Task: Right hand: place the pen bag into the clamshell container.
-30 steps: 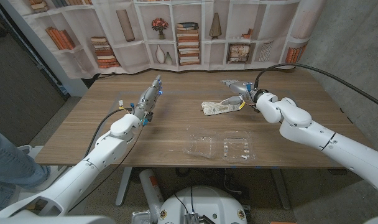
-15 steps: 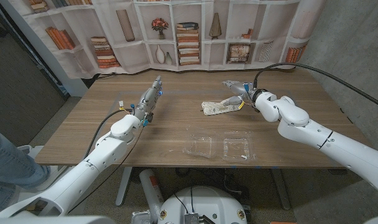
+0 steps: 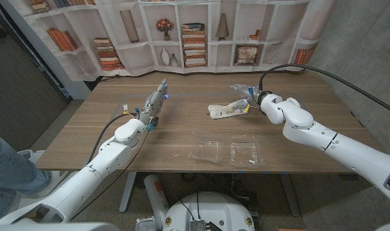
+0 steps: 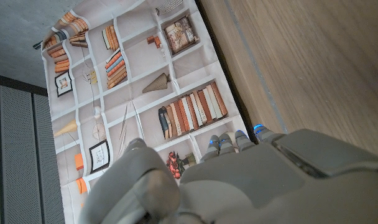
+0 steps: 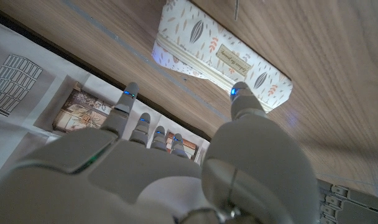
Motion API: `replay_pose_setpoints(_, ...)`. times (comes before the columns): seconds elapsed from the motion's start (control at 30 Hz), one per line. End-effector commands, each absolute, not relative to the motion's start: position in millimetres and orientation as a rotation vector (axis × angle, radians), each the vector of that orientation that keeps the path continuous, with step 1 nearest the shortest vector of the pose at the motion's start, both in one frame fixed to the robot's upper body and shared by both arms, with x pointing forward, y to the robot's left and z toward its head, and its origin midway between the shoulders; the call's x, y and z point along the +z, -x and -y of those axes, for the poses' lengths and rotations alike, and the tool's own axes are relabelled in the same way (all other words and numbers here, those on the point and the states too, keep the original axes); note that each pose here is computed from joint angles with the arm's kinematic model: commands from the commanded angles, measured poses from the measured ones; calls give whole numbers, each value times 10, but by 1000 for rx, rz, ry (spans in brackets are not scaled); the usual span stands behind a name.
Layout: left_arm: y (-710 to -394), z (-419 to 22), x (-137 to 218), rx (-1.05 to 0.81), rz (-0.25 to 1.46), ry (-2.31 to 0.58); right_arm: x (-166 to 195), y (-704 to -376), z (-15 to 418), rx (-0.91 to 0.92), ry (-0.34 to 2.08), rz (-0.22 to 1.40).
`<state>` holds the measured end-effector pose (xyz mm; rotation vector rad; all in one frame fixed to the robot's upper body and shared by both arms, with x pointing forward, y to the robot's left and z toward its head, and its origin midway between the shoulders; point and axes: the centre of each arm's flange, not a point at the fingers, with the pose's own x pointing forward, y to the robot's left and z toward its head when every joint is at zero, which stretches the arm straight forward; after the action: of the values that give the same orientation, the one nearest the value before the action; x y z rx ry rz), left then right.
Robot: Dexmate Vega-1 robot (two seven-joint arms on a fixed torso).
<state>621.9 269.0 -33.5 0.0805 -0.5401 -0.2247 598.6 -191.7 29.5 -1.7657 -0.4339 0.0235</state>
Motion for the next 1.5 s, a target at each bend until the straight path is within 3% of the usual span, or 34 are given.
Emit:
replay_pose_setpoints(0.03, -6225, -2725, -344, -221, 539, -77, 278, -6073, 1893, 14, 1810, 365)
replay_pose_setpoints(1.5, -6273, -2652, -374, -225, 517, -80, 103, -6277, 2066, -6, 1805, 270)
